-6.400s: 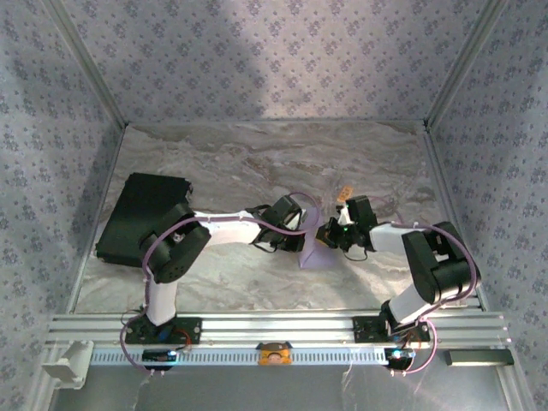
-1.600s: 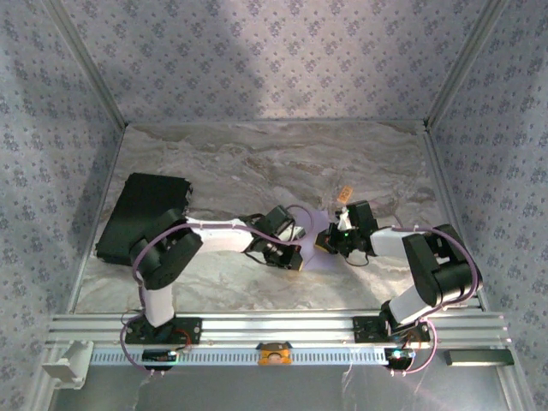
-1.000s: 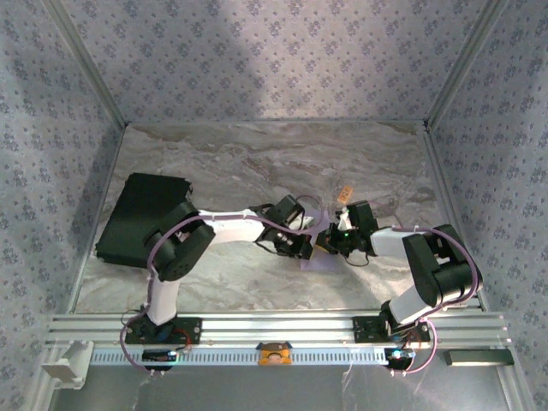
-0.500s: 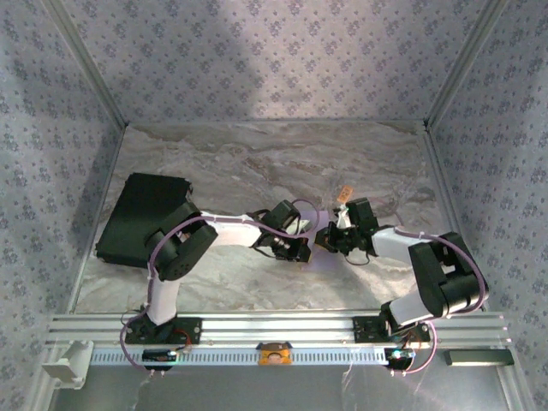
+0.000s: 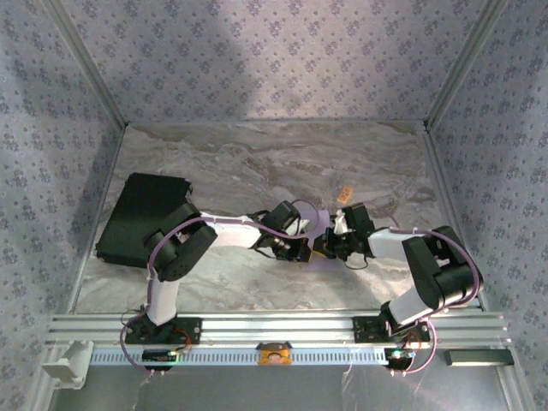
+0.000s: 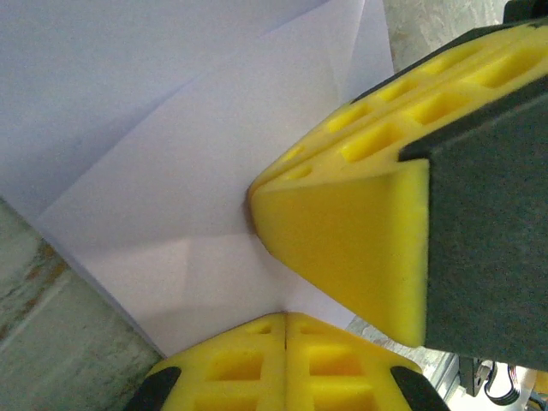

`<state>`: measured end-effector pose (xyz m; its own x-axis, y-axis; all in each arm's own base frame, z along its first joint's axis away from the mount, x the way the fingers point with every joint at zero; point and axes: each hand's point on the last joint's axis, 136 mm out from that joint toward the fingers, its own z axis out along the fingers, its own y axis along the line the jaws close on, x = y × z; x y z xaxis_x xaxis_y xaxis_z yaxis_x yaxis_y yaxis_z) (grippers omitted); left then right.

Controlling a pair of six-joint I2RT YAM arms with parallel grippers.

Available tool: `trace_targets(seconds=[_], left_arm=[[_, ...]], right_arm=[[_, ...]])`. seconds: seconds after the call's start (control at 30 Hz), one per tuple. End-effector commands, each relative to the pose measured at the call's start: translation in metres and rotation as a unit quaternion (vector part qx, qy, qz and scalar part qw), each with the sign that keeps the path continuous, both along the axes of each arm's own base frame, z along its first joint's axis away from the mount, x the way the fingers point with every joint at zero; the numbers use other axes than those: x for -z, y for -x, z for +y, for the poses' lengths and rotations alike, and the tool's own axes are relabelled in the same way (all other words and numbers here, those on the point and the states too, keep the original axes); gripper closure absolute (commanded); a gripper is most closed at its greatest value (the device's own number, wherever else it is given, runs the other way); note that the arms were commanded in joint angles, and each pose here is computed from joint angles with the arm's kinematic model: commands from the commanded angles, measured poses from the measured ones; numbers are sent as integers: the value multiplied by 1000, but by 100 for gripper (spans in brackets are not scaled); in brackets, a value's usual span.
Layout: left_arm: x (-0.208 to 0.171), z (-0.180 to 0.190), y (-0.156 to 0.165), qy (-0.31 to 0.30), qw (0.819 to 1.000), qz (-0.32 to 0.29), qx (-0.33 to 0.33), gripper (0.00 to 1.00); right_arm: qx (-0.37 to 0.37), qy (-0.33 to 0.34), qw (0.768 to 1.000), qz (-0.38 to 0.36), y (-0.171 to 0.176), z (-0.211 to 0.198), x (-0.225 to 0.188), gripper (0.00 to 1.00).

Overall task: Fold a paper plane with a square sheet of paper (pick it up from the middle)
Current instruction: Fold the triangle a second time at the center of the table.

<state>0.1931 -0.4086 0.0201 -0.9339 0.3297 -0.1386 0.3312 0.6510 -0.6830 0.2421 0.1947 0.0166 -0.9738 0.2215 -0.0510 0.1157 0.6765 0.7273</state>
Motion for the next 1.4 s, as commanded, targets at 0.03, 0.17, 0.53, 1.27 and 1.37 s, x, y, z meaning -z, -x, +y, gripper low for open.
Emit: trace_targets(seconds=[0.03,0.17,0.53,1.27,1.37], left_arm=[[35,26,8,-72,997,14,-22,100],[41,26,7,-78,996,22,-27,100],[41,25,7,-76,996,21,-29,100],[38,25,6,-77,996,15,-30,100],[39,26,5,-77,996,15,-30,100]], right_arm=[[31,23,999,0,-10,-19,11,93],[54,17,998,-9,-25,-30,5,92],[97,15,995,-21,-51,-57,0,90],[34,14,999,-2,-20,-29,0,90],[56,15,998,3,-26,-41,11,90]])
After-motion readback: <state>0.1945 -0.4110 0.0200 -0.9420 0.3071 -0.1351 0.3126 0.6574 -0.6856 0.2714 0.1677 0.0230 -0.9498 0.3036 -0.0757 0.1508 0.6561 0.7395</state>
